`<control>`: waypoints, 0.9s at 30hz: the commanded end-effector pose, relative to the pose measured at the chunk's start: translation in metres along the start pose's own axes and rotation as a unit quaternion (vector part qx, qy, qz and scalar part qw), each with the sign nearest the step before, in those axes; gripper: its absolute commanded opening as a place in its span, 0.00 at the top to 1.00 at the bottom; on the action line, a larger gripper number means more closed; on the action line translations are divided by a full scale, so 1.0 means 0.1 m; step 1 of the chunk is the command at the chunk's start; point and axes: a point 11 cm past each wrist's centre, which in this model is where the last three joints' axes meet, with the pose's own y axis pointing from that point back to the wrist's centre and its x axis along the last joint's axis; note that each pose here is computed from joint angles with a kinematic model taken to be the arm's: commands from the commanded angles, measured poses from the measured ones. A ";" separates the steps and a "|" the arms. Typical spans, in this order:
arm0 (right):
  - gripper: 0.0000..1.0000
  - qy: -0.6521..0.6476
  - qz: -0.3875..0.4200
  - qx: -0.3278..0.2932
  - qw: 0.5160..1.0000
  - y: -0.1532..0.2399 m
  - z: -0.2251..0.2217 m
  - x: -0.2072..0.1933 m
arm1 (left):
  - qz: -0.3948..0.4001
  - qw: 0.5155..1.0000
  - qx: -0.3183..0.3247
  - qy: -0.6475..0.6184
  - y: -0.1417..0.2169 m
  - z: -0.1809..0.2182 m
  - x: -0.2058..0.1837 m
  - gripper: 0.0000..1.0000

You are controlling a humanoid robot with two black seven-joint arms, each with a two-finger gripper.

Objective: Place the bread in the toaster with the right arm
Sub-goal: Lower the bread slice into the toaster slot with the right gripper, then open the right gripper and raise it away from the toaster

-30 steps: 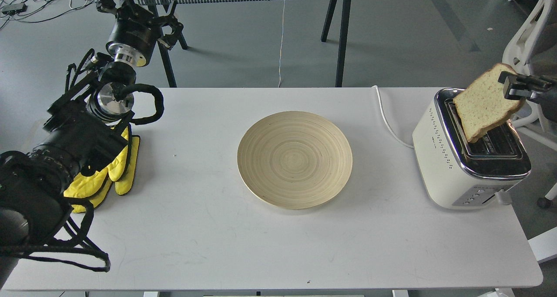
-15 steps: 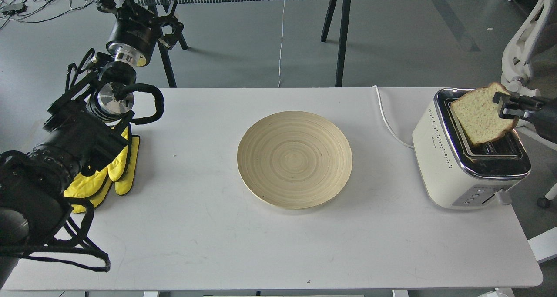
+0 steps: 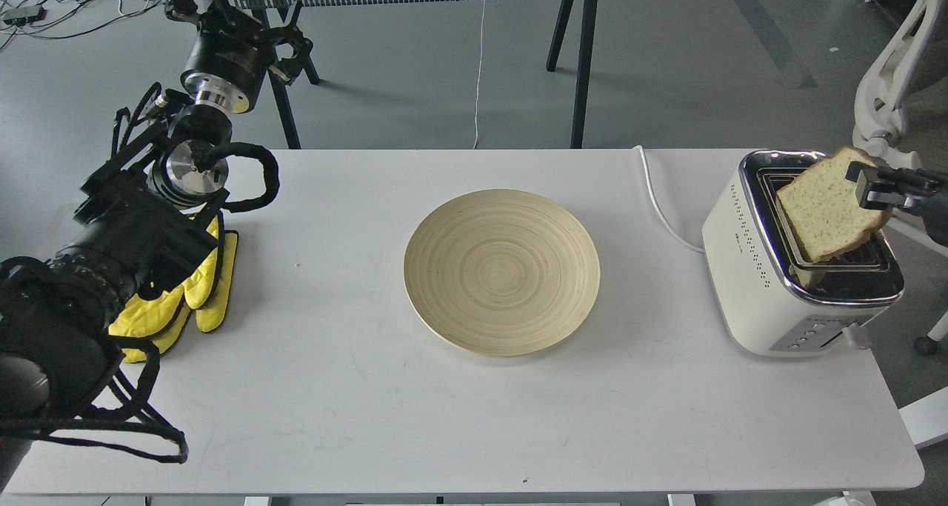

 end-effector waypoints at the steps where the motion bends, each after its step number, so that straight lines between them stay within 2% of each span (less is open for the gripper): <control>1: 0.90 0.002 -0.002 -0.005 1.000 -0.04 0.04 -0.01 | 0.000 1.000 0.000 0.000 0.00 0.00 0.00 0.00; 2: 0.83 0.002 -0.001 -0.003 1.000 -0.06 0.02 -0.01 | 0.000 1.000 0.000 0.000 0.00 0.00 0.00 0.00; 4: 0.56 0.001 -0.001 0.003 1.000 -0.09 -0.03 -0.01 | 0.000 1.000 -0.001 0.000 0.00 0.00 0.00 0.00; 5: 0.37 -0.001 0.001 0.005 1.000 -0.10 -0.04 0.00 | 0.000 1.000 0.000 0.000 0.00 0.00 0.00 0.00; 6: 0.05 -0.003 0.004 0.006 1.000 -0.10 -0.05 0.01 | 0.000 1.000 0.000 0.000 0.00 0.00 0.00 0.00; 7: 0.02 -0.005 0.007 0.009 1.000 -0.10 -0.06 0.03 | 0.000 1.000 0.000 0.000 0.00 0.00 0.00 0.00; 12: 0.01 -0.019 0.050 0.033 0.998 -0.14 -0.21 0.30 | 0.000 1.000 0.000 0.000 0.00 0.00 0.00 0.00; 19: 0.01 -0.230 0.128 0.084 0.961 -0.29 -0.39 0.94 | 0.000 1.000 0.001 0.001 0.00 -0.01 0.00 0.00; 27: 0.01 -0.311 0.187 0.107 0.926 -0.62 -0.54 1.31 | 0.000 1.000 0.001 0.000 0.00 0.00 0.00 0.00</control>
